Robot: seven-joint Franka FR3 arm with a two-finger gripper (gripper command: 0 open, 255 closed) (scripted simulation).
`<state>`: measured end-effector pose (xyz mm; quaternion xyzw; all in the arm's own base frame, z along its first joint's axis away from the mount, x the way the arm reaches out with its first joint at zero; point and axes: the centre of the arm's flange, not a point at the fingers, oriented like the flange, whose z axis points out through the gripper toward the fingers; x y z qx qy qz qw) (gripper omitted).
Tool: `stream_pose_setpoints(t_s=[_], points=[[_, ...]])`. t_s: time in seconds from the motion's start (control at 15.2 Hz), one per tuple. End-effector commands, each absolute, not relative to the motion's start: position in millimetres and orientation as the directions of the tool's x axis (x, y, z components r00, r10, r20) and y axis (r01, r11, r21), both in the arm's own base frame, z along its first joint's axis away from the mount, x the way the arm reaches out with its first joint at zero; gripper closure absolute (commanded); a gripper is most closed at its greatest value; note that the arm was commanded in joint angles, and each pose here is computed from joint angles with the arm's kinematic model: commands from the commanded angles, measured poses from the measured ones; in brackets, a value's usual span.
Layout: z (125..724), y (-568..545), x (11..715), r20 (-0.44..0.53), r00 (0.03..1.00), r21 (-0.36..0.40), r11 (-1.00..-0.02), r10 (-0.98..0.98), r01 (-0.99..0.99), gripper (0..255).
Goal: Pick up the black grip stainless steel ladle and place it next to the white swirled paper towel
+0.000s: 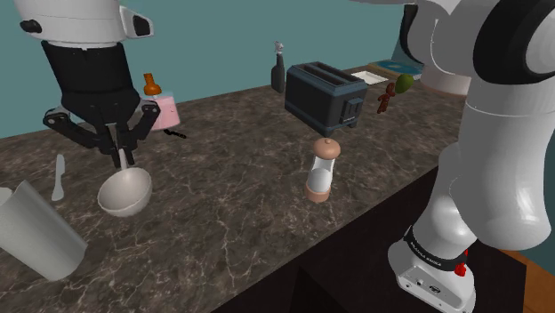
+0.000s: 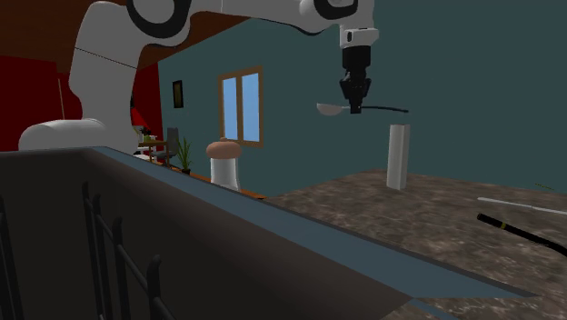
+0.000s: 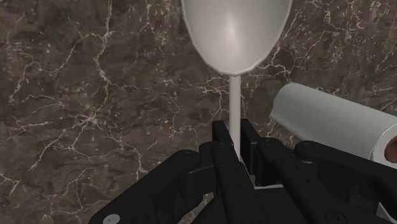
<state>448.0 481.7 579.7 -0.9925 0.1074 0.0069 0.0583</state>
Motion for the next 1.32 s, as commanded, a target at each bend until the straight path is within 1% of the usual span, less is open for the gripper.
stream_pose_setpoints(t_s=[0.0,1.25], points=[[569,483,448,-0.026,0.977,-0.115,-0.97,-0.213,-0.214,255],[469,483,448,-0.026,0.977,-0.115,-0.97,-0.213,-0.214,255]])
